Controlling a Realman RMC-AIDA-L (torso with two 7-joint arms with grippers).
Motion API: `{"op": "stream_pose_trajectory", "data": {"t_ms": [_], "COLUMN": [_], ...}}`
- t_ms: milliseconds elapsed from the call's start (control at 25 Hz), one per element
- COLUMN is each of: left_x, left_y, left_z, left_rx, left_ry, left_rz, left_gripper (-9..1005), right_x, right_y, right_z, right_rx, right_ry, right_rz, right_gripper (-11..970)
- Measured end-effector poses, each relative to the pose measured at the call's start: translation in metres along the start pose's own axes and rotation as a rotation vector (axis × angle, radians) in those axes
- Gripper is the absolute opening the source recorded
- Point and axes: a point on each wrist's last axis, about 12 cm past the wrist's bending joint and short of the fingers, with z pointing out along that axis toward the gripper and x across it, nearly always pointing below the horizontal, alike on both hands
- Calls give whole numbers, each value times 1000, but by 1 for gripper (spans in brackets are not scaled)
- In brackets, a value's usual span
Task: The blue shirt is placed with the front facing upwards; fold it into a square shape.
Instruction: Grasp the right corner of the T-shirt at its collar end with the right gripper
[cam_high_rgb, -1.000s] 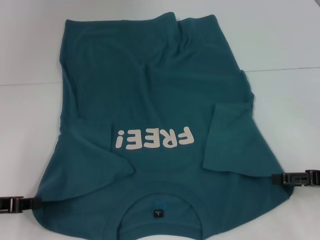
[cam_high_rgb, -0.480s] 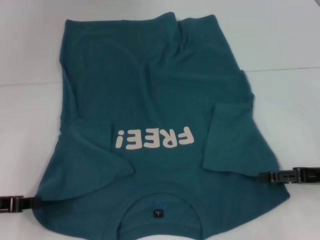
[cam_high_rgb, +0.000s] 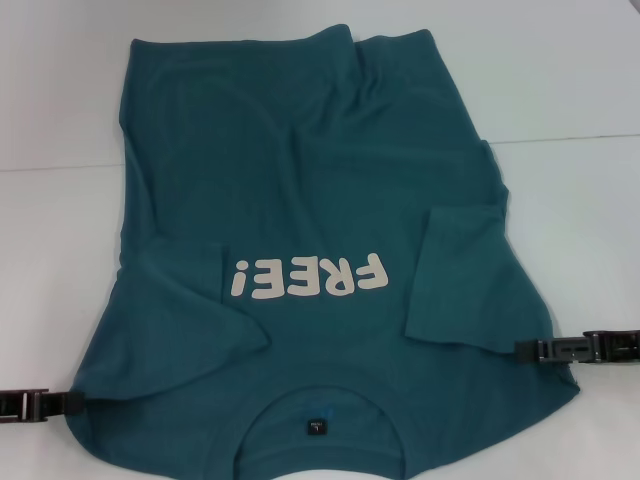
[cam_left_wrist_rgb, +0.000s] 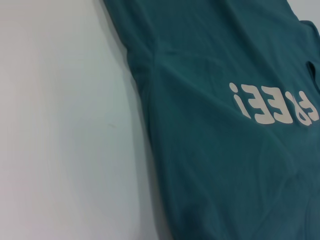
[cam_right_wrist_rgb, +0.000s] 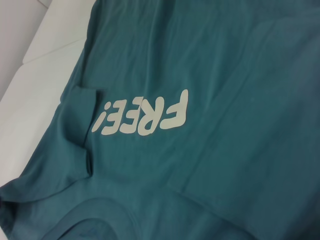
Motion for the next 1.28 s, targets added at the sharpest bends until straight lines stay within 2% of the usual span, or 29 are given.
{"op": "stream_pose_trajectory", "data": {"t_ms": [480,960,1280], "left_x": [0,0,0], "left_y": [0,-1,-1], "left_z": [0,1,2], "left_rx": [1,5,7], "left_ry": [-1,-2,-3], "left_rz": [-1,-1,0], "left_gripper": [8,8,8], "right_x": [1,12,12], "right_y": [-3,-17,-16], "right_z": [-6,-24,-22], "right_rx": [10,52,53], "right_ry": [-10,-3,11], "right_rz": [6,58,57], "right_gripper": [914,913,912]}}
